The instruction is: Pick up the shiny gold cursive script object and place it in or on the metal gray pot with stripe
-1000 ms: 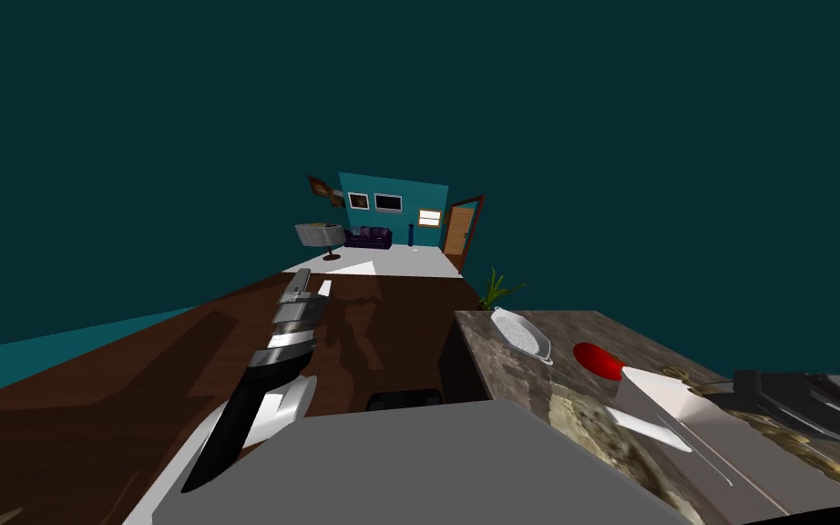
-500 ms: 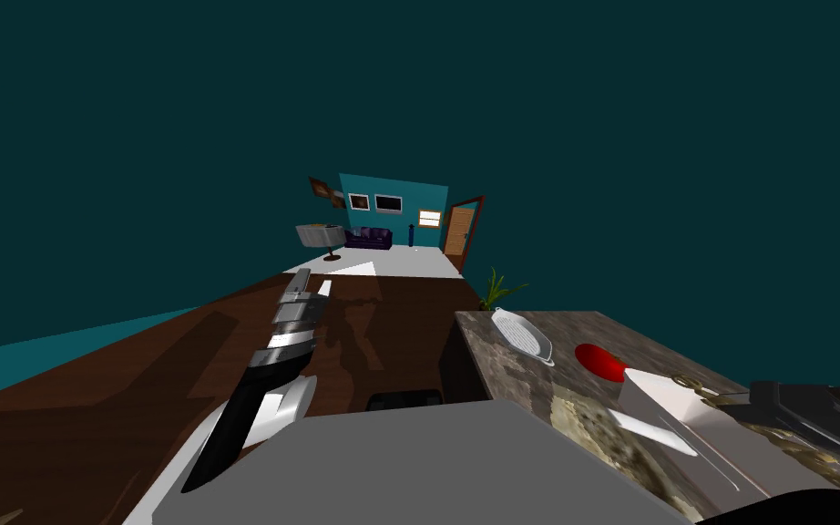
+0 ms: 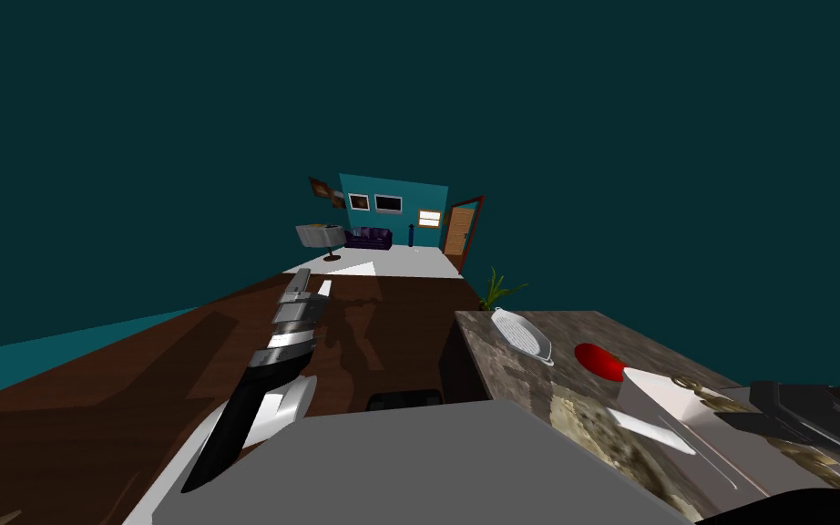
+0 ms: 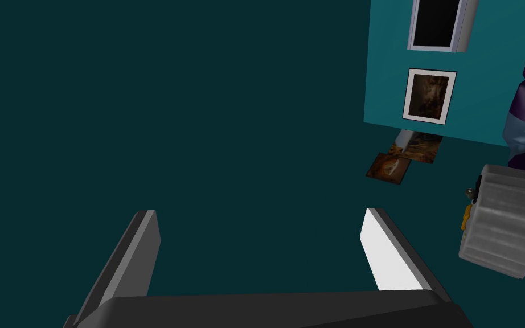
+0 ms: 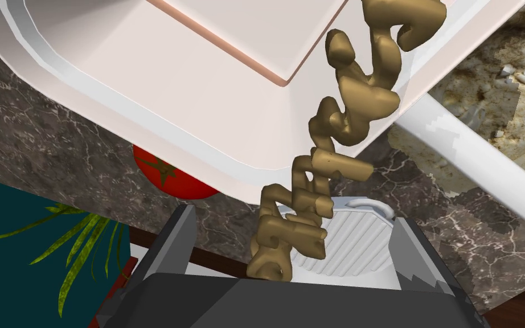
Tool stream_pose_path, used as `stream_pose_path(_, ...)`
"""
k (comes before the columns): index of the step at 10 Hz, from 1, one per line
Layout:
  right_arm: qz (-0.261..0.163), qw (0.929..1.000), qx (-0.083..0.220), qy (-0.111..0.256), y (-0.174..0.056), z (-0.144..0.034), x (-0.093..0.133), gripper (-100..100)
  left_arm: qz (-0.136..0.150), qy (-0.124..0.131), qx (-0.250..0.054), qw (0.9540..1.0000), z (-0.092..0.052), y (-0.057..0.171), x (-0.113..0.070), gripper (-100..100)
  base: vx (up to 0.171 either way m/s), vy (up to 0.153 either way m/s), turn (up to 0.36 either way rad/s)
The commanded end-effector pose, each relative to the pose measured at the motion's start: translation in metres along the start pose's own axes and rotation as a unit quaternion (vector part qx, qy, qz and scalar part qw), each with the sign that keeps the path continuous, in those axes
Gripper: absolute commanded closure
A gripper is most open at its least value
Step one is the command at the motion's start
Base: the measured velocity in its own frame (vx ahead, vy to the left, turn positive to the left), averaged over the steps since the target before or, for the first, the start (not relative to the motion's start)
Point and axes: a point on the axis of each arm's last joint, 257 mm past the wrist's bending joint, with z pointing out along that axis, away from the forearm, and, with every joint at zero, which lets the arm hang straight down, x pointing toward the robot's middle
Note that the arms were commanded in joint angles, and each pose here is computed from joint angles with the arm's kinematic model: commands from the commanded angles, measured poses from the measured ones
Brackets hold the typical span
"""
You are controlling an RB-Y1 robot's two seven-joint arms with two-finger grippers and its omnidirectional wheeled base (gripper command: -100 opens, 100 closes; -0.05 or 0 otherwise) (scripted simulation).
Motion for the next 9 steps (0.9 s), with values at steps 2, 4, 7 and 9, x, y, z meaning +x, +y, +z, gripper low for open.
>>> stream_pose_path(2,0.000,1.0000,0.000,0.000,0.000,0.000,0.000,0,0.000,0.000,0.000,1.0000,0.000,0.000,0.000,0,0.000,0.000,0.000)
stream_pose_path(4,0.007,0.9998,-0.009,0.013,0.005,-0.012,0.005,-100,0.000,0.000,0.000,1.0000,0.000,0.000,0.000,0,-0.002,-0.012,-0.044)
stream_pose_path(7,0.000,0.9999,-0.004,0.013,0.001,-0.014,0.000,-100,0.000,0.000,0.000,1.0000,0.000,0.000,0.000,0,0.000,-0.002,0.000)
stream_pose_path(9,-0.009,1.0000,-0.002,-0.002,-0.002,-0.029,-0.021,-100,0.000,0.000,0.000,1.0000,0.000,0.000,0.000,0,-0.001,-0.004,-0.036)
